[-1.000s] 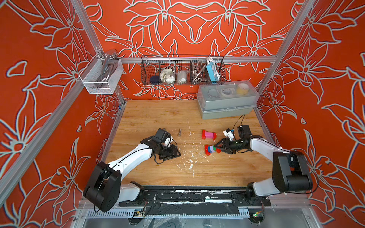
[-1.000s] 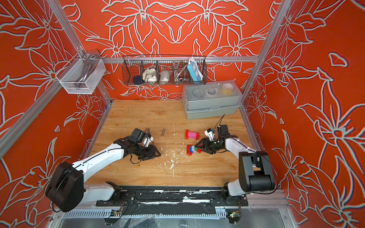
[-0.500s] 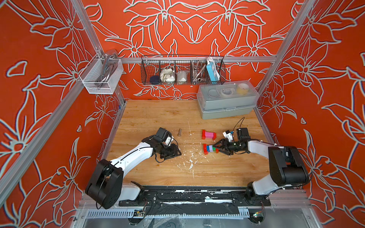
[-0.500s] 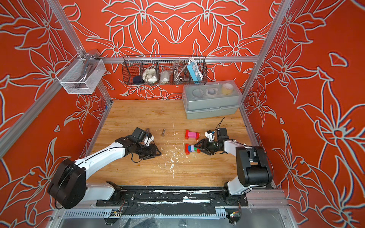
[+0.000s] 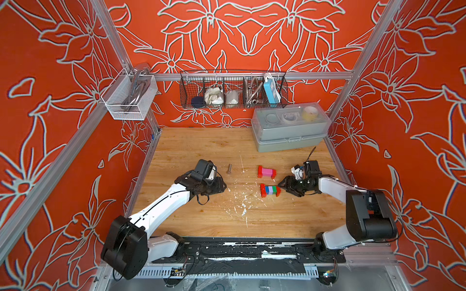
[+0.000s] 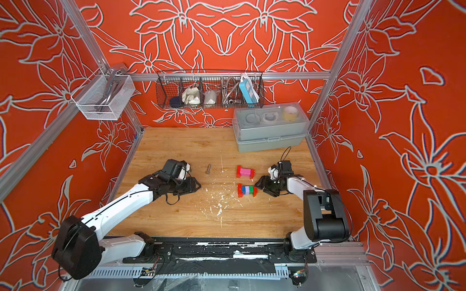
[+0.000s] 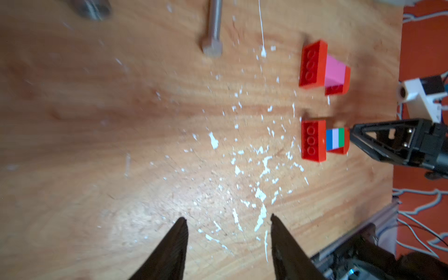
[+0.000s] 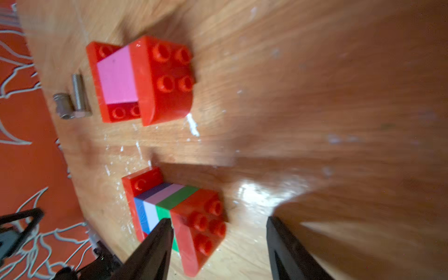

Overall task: Assemble the number 1 with lego
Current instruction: Place the lego brick at the center of the board, then reset both arms

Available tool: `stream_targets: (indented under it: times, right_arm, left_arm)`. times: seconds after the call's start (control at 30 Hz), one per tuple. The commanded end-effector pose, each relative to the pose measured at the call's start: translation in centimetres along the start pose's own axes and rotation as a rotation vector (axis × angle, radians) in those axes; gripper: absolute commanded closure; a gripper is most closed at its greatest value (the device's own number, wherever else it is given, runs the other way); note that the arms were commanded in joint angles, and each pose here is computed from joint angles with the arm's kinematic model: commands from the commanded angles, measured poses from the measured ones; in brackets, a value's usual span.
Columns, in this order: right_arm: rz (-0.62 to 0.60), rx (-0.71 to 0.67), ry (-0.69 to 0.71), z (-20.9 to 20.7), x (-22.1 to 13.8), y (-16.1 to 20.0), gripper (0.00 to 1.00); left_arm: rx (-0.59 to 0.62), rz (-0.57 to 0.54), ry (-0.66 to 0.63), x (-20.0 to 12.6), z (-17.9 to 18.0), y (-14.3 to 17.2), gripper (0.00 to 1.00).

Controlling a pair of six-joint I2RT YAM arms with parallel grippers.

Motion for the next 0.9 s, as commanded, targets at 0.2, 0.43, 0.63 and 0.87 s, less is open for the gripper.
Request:
stream_targets:
  times: [0.2, 0.43, 0.63, 0.87]
  right_arm:
    - [-0.535, -0.162, 0.281, -0.7, -10.2, -9.4, 0.32]
    - [-0.711, -0.286, 0.311, -1.8, -11.4, -10.9, 0.25]
    - [-0.845, -0.453, 0.345, -2.1, -12.2, -11.2, 0.24]
    - [-0.947, -0.571, 0.368, -3.3, -11.4, -10.3, 0.22]
  left_arm:
    - [0.051, -0.432, -0.376, -5.4, 9.4, -7.1, 0.44]
    - [0.079, -0.662, -0.535, -7.2, 16.6, -6.4, 0.39]
    - [0.123, -0.628, -0.614, -4.5, 19.6, -5.5, 0.37]
    - [0.13, -0.631, -0.588, -2.7, 20.0, -7.7, 0.37]
Point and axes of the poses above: each gripper's point midway between its finger pads, its own x axis out along the fingers, its own z axis along the line the jaws close on, y = z × x, the point moved 1 cm from there along -x, back along the fingers, and after that the axes turned 7 degrees about x, right-handed, at the moved point
